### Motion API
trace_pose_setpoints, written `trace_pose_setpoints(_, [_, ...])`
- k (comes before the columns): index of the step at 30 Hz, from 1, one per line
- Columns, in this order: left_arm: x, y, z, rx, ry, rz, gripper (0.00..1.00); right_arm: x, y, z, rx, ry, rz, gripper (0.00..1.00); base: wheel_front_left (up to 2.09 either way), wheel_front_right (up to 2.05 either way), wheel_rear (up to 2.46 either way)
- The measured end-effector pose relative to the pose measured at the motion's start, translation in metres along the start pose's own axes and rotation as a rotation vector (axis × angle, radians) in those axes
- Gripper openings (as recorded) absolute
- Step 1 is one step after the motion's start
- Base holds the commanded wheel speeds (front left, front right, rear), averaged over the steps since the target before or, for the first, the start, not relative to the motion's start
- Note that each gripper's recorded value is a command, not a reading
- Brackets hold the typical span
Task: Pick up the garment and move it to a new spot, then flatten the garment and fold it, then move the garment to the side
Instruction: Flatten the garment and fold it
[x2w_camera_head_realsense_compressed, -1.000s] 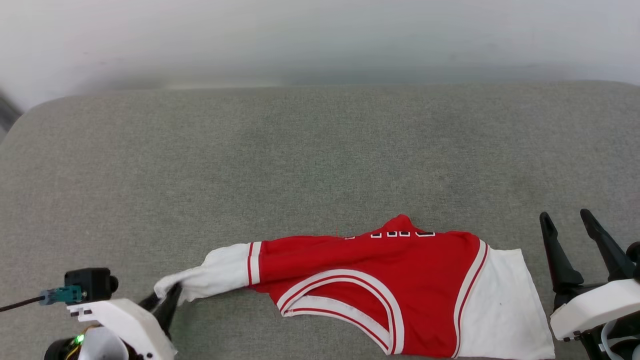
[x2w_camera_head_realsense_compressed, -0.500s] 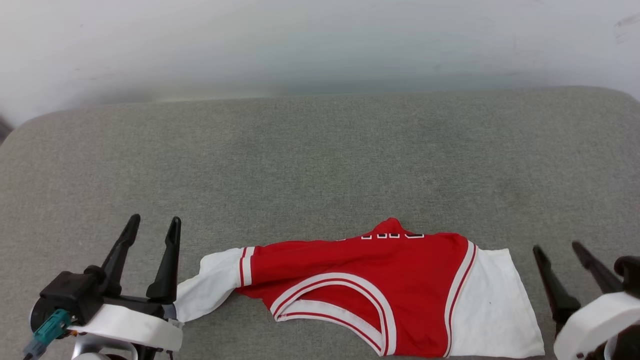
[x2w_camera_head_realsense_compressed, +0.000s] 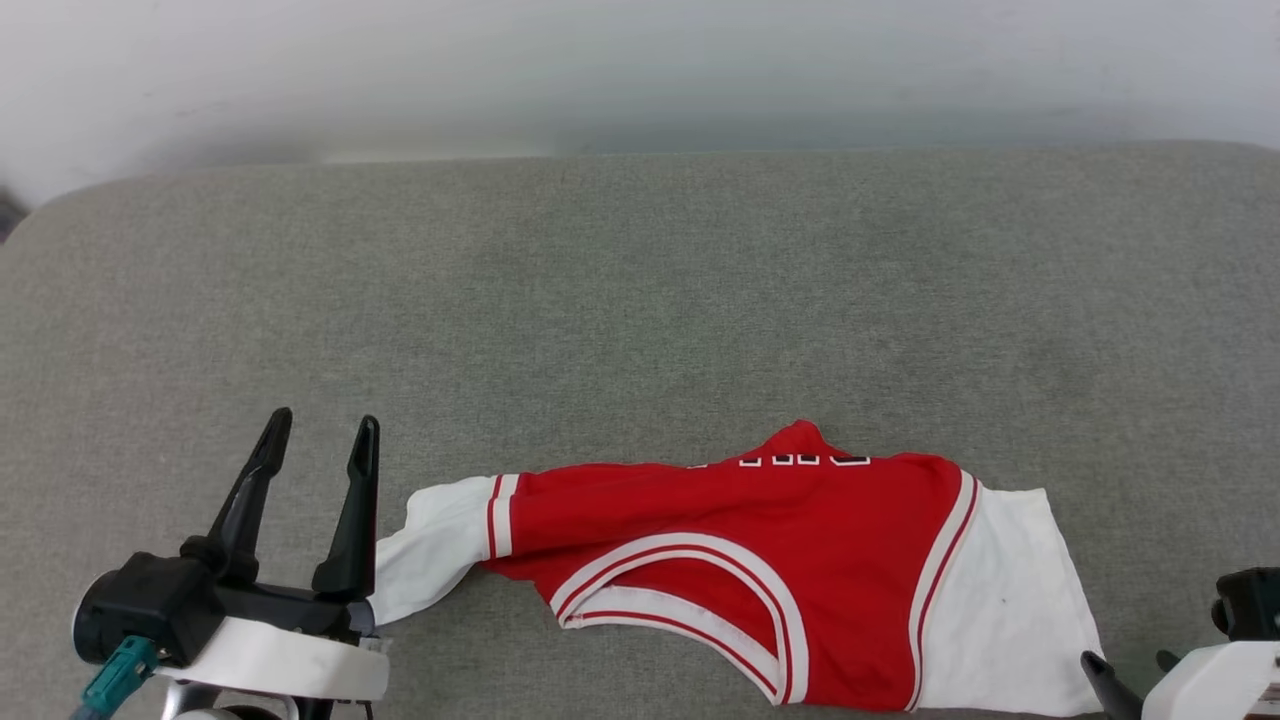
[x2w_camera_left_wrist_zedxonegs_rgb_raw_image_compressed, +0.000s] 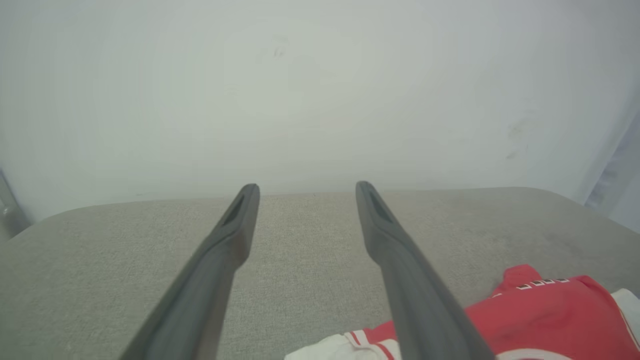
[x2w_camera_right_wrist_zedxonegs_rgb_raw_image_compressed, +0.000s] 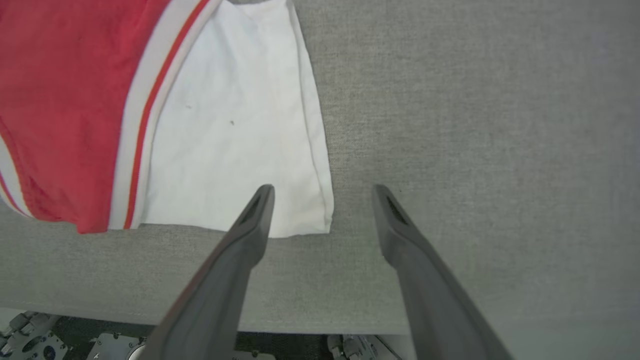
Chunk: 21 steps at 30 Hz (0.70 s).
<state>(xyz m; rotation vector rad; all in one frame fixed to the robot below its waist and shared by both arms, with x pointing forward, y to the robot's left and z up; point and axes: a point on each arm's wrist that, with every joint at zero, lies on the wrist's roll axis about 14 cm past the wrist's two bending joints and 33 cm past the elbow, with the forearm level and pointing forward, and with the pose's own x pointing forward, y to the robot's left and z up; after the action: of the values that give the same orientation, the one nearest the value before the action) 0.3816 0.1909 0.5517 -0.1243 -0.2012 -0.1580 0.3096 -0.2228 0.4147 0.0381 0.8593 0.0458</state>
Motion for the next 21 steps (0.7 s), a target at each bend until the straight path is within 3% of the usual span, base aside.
trace_pose_setpoints(14, [-0.015,0.021,-0.027,-0.015,0.088,0.068,1.00,0.049,0.018,-0.032,0.038,0.126,0.046,1.00,0.00,0.00,0.00])
trace_pose_setpoints(16, [-0.017,0.023,-0.030,-0.024,0.099,0.076,1.00,0.054,0.020,-0.030,0.038,0.117,0.053,0.00,0.00,0.00,0.00])
trace_pose_setpoints(21, [-0.020,0.027,-0.034,-0.030,0.113,0.089,1.00,0.058,0.010,-0.016,0.015,0.056,0.035,0.00,0.00,0.00,0.00])
